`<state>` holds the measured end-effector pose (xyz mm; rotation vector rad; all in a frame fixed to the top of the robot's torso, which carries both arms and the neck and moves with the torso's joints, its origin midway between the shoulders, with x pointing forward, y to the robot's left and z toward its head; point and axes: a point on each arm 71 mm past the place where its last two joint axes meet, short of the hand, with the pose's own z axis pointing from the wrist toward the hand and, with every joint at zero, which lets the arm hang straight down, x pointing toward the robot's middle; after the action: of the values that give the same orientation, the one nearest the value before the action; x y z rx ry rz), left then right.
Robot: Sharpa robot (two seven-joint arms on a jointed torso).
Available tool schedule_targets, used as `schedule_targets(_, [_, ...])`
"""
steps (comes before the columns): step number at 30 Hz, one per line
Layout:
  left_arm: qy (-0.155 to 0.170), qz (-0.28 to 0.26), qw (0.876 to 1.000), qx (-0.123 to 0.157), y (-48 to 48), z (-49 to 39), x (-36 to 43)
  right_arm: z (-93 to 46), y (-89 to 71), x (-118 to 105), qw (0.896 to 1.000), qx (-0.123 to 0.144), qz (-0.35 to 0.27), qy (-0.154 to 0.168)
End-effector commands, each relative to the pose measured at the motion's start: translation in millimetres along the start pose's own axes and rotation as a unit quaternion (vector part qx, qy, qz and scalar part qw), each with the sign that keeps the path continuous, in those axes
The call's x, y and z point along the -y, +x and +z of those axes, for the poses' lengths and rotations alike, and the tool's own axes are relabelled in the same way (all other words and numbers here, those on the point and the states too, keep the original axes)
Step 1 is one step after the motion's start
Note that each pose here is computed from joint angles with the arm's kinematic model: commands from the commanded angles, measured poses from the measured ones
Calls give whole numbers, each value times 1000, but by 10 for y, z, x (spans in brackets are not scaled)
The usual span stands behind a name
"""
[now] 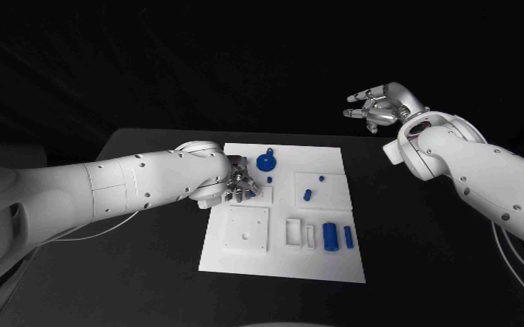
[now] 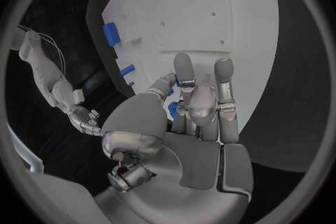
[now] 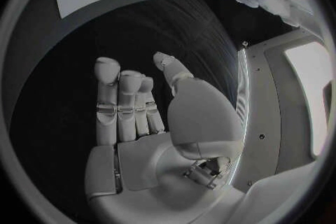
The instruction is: Assemble the parts on the task board
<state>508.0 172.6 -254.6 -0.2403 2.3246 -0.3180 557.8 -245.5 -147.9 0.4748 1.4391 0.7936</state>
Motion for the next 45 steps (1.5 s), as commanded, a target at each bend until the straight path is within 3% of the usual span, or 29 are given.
schedule_targets(1, [-9, 24, 1000, -10, 40, 15, -19, 0, 9, -2, 1000, -7, -1, -2])
schedule_targets(16, [-7, 34, 999, 12, 0, 12, -39, -8, 9, 12, 1000, -6, 0, -1])
schedule_targets(36, [4, 5, 1000, 17, -22, -42, -94, -27, 2, 58, 1000, -3, 6, 5])
schedule_targets(42, [15, -15, 1000, 21, -121, -110, -53, -29, 0, 71, 1000, -2, 8, 6])
schedule_targets(45, [20, -34, 999, 26, -240, -156, -32, -28, -1, 79, 1000, -2, 8, 7])
